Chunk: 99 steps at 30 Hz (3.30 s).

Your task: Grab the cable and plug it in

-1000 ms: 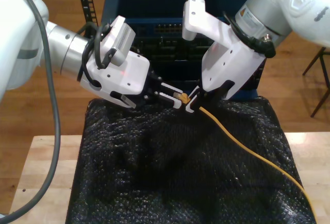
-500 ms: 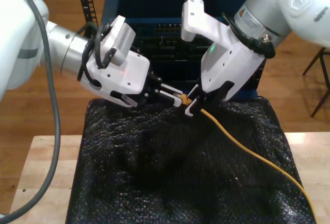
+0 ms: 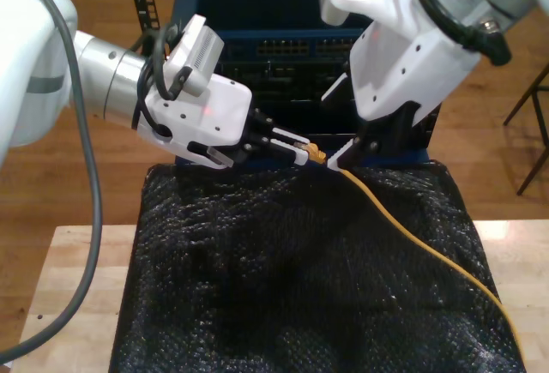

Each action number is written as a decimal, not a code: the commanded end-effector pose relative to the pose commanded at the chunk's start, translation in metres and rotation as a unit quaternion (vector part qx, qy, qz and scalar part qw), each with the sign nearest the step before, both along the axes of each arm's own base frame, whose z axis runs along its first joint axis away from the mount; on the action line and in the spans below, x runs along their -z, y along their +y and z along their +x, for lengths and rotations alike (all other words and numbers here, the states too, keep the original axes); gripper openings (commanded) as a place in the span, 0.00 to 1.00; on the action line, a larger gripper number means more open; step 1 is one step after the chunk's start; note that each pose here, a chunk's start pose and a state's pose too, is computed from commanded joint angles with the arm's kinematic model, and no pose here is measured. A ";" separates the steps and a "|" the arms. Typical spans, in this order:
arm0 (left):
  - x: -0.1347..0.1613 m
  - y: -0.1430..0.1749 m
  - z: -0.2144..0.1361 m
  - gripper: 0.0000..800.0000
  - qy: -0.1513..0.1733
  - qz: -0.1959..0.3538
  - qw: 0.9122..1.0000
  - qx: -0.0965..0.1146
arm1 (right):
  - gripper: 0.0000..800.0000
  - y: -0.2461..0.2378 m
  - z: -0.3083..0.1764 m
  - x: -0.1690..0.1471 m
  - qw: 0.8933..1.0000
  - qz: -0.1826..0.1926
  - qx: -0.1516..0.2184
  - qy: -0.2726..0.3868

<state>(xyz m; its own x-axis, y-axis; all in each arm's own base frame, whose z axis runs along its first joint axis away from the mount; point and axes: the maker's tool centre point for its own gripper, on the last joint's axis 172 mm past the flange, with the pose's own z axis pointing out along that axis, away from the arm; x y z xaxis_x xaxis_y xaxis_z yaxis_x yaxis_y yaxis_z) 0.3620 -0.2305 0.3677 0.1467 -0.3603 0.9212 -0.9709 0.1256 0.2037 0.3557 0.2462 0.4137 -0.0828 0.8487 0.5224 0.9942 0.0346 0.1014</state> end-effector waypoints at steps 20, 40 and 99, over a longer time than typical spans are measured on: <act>-0.033 0.013 0.004 0.00 0.173 -0.128 0.976 0.026 | 1.00 -0.009 -0.015 -0.062 0.985 0.038 -0.016 -0.167; -0.083 0.040 -0.003 0.00 0.255 -0.231 0.936 0.079 | 0.99 0.046 -0.021 -0.079 0.947 0.079 -0.071 -0.305; -0.121 0.058 -0.033 0.03 0.315 -0.288 0.889 0.163 | 0.57 0.066 -0.029 -0.086 0.922 0.105 -0.078 -0.364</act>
<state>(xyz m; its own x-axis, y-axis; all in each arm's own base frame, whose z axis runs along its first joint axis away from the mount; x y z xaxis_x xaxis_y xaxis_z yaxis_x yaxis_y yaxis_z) 0.3293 -0.1722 0.4888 0.6740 0.0261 0.7383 -0.5787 0.6398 0.5057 0.3263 0.3125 0.4995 -0.5890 0.6838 0.4307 0.6441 0.0752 0.7613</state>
